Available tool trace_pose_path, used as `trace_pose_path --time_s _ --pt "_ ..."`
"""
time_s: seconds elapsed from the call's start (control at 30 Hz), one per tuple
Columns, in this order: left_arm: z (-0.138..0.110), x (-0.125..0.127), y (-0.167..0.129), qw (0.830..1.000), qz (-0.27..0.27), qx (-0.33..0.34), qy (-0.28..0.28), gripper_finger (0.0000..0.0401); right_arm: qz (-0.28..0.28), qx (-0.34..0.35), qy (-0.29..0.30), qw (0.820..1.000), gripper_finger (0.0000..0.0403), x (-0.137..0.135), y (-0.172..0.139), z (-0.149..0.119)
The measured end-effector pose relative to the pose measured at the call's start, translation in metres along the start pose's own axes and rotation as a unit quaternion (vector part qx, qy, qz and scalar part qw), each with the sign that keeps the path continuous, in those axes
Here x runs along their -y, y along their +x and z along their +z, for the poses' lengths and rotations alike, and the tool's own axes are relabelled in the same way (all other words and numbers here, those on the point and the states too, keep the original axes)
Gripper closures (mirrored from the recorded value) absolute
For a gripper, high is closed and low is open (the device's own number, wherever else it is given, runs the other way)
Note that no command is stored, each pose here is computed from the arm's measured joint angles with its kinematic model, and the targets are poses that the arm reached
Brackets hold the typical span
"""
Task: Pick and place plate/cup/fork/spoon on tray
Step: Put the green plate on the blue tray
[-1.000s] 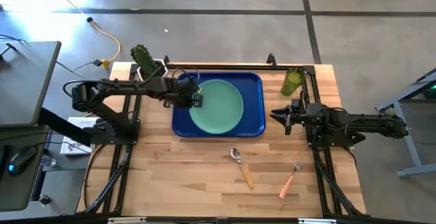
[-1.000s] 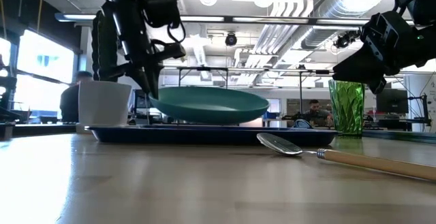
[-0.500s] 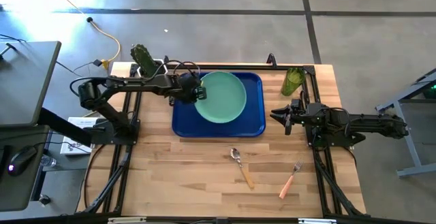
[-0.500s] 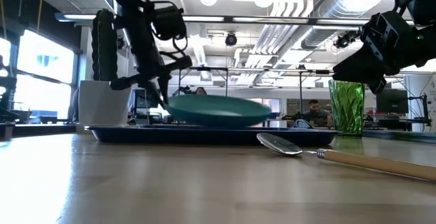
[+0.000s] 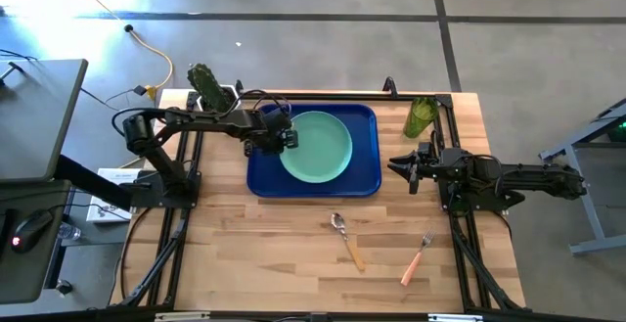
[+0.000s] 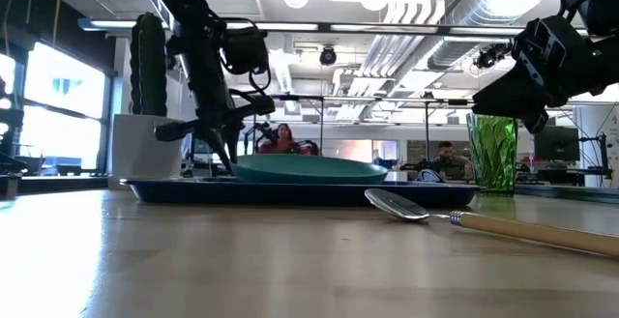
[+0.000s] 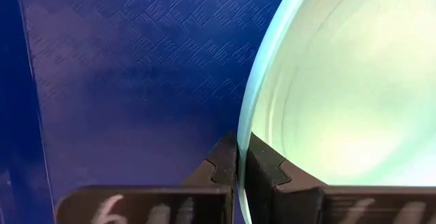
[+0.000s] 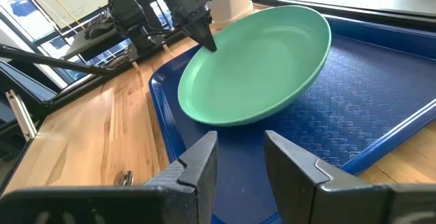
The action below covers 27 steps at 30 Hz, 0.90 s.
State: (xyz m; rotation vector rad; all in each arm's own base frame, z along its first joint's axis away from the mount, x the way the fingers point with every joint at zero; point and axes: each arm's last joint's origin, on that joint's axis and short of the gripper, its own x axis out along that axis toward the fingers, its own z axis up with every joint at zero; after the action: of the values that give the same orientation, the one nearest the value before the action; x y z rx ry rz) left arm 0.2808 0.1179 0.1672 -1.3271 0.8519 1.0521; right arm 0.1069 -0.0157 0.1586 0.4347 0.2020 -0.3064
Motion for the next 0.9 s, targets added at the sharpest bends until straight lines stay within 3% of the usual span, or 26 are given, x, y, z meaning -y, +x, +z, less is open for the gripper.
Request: trace_pose_path --time_s 0.37,0.9 --pt "0.0036 -0.0053 -0.0002 1.000 0.022 0.004 -0.007 0.0394 0.000 0.000 0.000 1.000 0.0290 0.0000 0.0000 0.0000" --pt "0.0045 -0.0062 -0.0002 1.000 0.026 0.006 -0.002 0.0352 0.000 0.000 0.000 1.000 0.0290 0.0000 0.0000 -0.0001"
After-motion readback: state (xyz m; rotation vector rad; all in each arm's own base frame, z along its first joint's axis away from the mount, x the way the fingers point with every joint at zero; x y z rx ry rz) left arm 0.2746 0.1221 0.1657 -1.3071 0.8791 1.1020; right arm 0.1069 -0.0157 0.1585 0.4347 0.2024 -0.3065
